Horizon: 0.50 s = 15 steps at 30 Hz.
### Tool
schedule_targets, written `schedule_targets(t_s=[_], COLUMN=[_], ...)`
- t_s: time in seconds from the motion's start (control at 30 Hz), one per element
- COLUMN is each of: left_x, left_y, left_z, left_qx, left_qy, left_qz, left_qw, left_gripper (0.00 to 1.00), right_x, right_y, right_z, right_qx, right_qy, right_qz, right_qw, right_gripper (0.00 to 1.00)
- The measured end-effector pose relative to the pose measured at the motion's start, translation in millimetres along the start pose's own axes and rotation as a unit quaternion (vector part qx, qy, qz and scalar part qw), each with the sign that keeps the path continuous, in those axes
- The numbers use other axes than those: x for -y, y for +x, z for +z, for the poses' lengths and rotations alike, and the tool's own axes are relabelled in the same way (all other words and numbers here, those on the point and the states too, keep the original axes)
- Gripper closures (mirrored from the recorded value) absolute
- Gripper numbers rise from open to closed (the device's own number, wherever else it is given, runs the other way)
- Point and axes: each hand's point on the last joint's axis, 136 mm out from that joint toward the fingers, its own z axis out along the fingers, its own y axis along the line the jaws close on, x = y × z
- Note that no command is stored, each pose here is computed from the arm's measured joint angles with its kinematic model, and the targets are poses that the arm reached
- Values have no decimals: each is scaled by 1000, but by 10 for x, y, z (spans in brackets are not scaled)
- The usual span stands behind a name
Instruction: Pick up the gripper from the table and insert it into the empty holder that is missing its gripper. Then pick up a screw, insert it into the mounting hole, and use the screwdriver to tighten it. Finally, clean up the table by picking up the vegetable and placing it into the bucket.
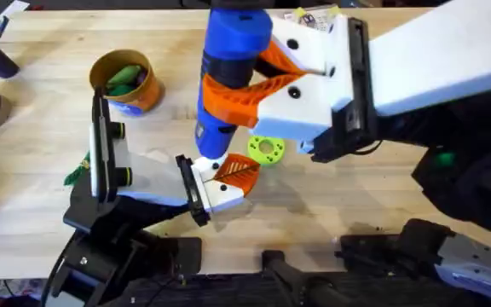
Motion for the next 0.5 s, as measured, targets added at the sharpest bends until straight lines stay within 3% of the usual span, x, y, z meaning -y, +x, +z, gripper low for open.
schedule_targets(t_s=[0.5], left_x=[1], left_y=[0], left_z=[0], left_qx=[0], left_qy=[0], left_qz=[0], left_qw=[1000], left_gripper=[985], right_x=[59], right_y=[198], right_z=[48], right_qx=[-26], right_qy=[3], right_qz=[24], right_qw=[999], right_gripper=[965])
